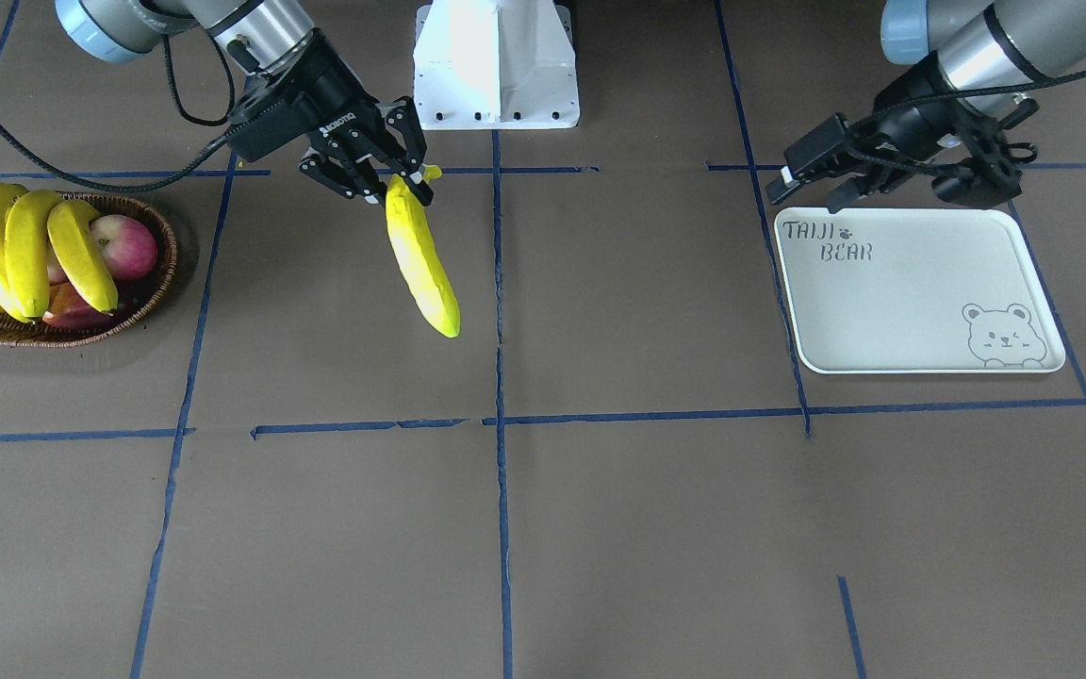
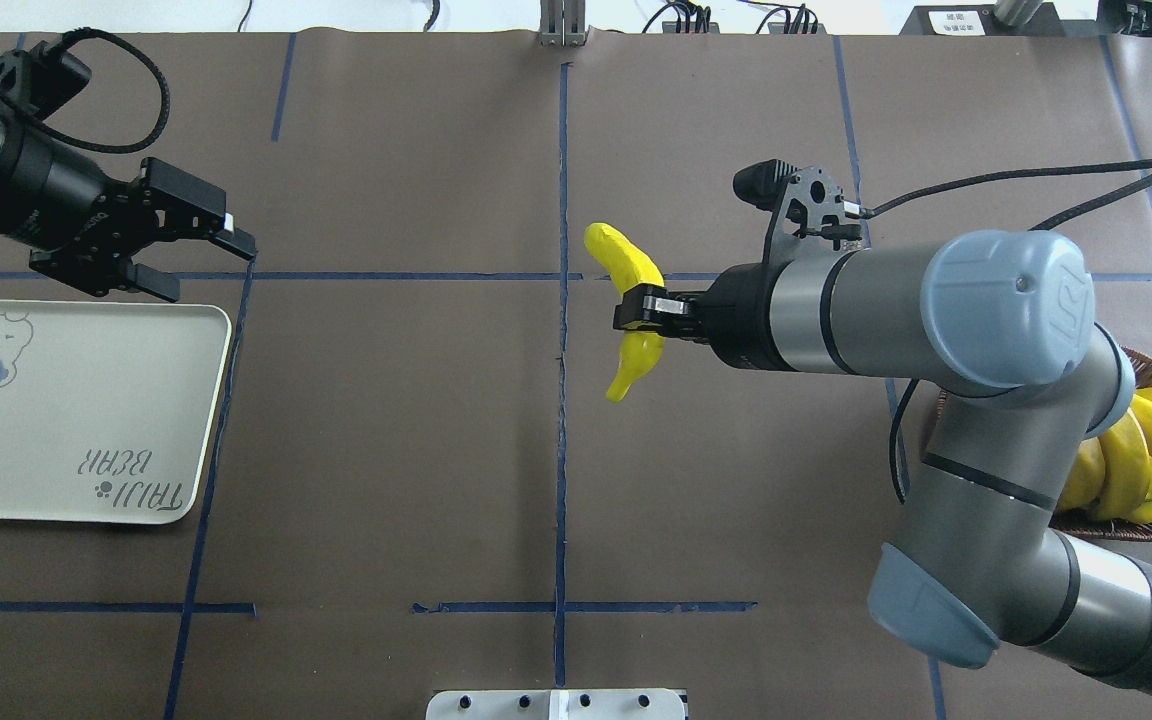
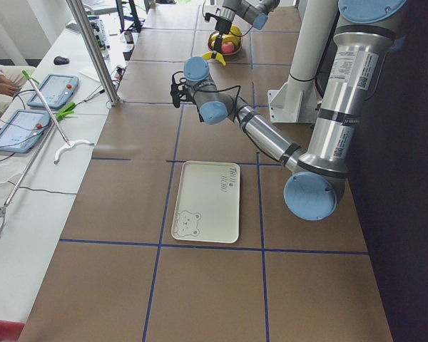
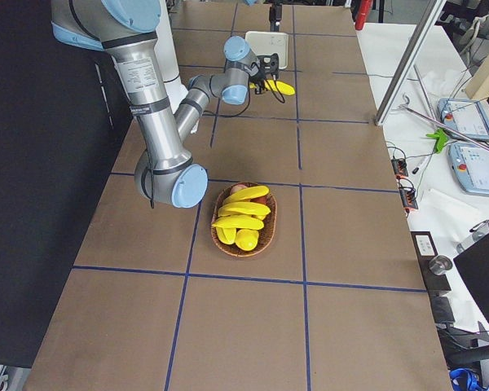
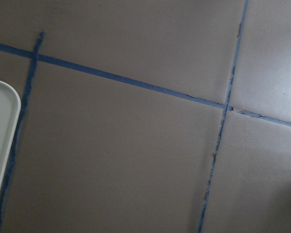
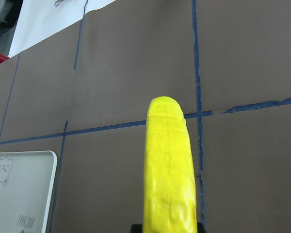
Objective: Transfer all bananas from basket to plate
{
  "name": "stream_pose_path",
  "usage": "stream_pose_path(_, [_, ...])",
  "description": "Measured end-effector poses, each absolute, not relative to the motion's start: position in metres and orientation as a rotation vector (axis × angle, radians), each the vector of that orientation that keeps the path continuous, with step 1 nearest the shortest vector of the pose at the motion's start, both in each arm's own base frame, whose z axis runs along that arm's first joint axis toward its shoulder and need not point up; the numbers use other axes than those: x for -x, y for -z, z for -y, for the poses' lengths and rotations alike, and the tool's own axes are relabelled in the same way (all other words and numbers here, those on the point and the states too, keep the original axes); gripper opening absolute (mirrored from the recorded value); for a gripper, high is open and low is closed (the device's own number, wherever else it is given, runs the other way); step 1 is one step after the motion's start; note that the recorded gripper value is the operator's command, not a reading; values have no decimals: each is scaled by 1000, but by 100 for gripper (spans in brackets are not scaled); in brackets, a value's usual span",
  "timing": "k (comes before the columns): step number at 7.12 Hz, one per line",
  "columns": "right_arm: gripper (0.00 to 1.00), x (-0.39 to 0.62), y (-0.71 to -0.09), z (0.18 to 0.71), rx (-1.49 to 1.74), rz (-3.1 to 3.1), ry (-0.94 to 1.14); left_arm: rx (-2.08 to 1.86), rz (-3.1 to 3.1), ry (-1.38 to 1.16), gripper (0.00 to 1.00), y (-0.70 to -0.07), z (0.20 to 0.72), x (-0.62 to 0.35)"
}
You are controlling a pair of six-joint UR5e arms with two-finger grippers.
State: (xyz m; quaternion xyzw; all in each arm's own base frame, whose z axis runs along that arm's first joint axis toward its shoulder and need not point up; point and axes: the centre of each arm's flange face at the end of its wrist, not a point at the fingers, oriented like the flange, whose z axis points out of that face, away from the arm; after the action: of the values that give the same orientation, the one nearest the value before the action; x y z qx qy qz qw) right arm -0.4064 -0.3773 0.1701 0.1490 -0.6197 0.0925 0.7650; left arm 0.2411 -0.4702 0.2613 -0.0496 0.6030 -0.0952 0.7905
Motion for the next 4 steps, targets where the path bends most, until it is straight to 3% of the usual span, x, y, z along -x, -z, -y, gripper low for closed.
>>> stream_pose_path(4, [0,460,-121,334,-378,1423,-275,223,-1339,318,99,-196,480,-293])
